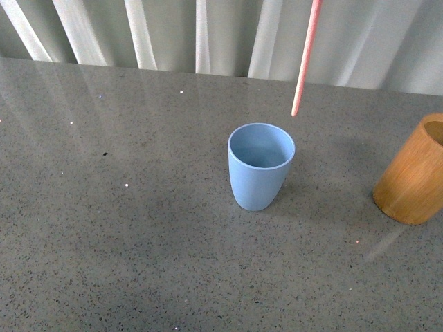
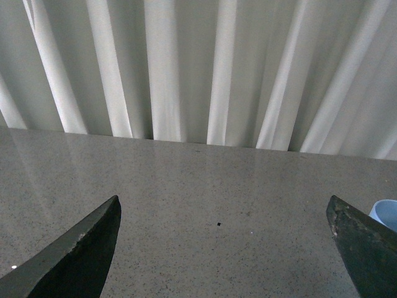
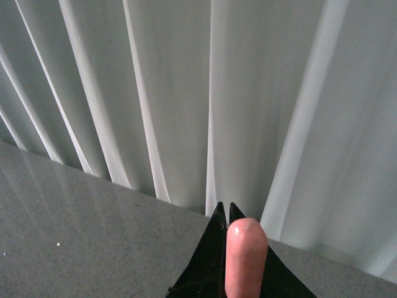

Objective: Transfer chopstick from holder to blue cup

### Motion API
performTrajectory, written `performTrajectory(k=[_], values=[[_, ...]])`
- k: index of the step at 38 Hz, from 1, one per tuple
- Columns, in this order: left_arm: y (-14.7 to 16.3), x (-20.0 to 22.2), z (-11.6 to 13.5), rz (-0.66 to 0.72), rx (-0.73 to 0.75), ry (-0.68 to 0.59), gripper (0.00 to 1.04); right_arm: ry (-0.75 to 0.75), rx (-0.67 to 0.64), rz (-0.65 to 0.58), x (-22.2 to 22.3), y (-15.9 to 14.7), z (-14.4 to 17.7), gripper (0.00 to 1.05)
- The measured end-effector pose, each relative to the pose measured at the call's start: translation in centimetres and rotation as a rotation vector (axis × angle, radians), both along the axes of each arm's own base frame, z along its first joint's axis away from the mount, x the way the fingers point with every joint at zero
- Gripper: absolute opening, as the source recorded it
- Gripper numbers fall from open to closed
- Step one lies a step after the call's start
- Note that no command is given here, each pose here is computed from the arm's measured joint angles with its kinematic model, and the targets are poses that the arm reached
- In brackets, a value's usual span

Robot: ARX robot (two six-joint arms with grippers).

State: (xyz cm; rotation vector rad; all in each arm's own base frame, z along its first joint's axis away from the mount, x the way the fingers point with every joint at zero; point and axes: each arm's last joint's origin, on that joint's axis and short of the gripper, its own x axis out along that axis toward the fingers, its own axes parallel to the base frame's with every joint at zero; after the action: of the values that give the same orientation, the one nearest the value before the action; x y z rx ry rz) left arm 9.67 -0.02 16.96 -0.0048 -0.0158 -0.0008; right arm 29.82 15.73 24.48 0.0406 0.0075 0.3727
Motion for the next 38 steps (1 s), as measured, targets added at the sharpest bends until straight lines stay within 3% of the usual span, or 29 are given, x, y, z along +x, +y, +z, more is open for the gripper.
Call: performTrajectory(k=[8, 36, 38], values=[[0.0, 0.0, 0.0, 0.0, 0.0, 0.0, 0.98, 0.051, -0.022, 0.035, 0.8, 1.0, -2.9, 0.01], [0.0, 0.0, 0.0, 0.0, 0.0, 0.0, 0.98, 0.099, -0.037, 0.065, 3.7, 2.8, -7.3, 0.01], [0.0, 0.0, 0.0, 0.0, 0.0, 0.0, 0.98, 0.114, -0.04, 0.066, 3.7, 2.8, -7.8, 0.07]])
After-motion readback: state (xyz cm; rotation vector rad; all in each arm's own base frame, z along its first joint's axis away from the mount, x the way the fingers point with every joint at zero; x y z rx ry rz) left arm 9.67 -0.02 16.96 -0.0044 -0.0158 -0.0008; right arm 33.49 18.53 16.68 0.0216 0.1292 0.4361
